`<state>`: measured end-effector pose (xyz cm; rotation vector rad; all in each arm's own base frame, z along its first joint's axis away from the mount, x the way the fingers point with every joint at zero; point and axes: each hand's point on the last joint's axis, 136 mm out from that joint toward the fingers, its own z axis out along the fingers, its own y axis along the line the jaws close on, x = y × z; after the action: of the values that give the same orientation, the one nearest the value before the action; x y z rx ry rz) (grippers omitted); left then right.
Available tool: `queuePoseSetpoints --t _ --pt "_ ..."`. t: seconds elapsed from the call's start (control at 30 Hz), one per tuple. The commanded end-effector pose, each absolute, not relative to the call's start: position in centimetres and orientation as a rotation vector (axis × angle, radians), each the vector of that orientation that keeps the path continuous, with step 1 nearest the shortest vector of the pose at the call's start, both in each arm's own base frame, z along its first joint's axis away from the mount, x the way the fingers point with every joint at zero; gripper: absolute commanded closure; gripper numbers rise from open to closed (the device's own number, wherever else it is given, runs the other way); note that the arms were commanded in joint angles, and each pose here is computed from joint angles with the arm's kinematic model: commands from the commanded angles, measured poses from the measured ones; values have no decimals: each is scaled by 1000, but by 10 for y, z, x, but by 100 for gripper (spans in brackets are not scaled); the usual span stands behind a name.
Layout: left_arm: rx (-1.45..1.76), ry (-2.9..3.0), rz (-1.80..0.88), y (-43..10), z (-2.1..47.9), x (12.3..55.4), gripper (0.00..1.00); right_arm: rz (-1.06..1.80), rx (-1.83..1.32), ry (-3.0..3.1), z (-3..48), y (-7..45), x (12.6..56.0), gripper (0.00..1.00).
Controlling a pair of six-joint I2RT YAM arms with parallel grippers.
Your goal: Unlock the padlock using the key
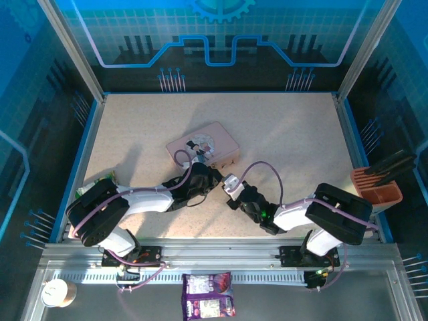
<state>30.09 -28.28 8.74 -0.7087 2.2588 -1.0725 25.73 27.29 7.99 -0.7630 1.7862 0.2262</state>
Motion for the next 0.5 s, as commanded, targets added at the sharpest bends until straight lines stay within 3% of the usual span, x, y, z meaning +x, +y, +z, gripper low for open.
queuePoseSetpoints --t 0.0,0.33,0.47 --pt "-637 2166 -1222 -301 126 300 100 385 -592 1850 93 272 265 100" --pt "-632 2164 -1237 -305 124 301 100 848 -312 2042 88 277 263 100" --pt "-631 2169 -1238 -306 122 301 100 903 -264 2069 82 276 261 100"
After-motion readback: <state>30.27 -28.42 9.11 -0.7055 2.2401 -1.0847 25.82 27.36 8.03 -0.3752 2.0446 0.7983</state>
